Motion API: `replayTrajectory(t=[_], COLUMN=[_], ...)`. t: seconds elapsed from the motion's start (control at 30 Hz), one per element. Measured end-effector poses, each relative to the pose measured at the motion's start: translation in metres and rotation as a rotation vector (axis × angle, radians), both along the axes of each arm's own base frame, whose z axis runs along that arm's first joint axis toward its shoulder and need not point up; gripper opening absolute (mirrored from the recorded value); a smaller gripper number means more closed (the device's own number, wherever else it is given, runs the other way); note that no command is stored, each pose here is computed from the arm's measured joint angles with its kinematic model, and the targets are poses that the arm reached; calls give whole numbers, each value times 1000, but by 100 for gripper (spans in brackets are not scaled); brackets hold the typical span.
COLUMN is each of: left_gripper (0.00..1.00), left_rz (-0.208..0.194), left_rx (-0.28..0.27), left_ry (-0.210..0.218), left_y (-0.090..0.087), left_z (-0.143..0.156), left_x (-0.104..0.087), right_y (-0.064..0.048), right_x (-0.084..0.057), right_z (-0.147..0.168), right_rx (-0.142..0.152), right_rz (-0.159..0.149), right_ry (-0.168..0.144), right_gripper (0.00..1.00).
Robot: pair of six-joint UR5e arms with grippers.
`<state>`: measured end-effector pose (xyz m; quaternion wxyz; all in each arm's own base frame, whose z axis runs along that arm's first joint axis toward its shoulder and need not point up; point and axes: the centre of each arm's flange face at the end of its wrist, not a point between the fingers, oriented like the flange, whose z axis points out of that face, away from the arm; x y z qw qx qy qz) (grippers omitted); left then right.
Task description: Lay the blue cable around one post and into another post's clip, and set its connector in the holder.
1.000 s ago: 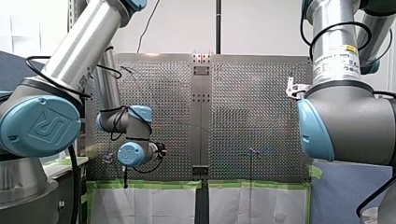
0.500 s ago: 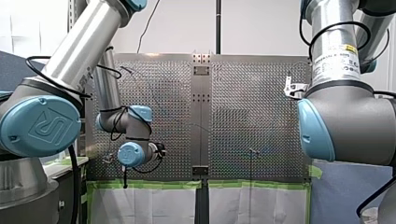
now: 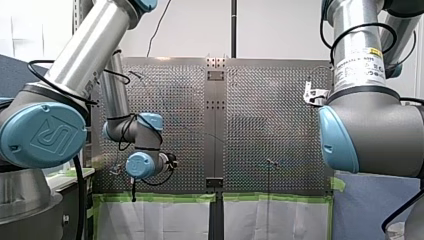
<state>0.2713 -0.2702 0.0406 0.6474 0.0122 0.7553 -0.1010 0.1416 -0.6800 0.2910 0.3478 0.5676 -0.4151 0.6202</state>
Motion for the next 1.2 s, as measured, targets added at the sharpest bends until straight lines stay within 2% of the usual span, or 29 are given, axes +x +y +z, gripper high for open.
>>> replayTrajectory(t=[0.67, 1.2], left_gripper=[99, 99], left_rz=[3, 3], left_rx=[2, 2], left_ry=[3, 3], left_y=[1, 1], left_z=[0, 0], left_x=[-1, 0], right_y=[5, 5], right_x=[-4, -1], right_z=[10, 8], right_rx=[13, 17], right_rz=[-22, -18], right_ry=[4, 5], right_gripper=[76, 76])
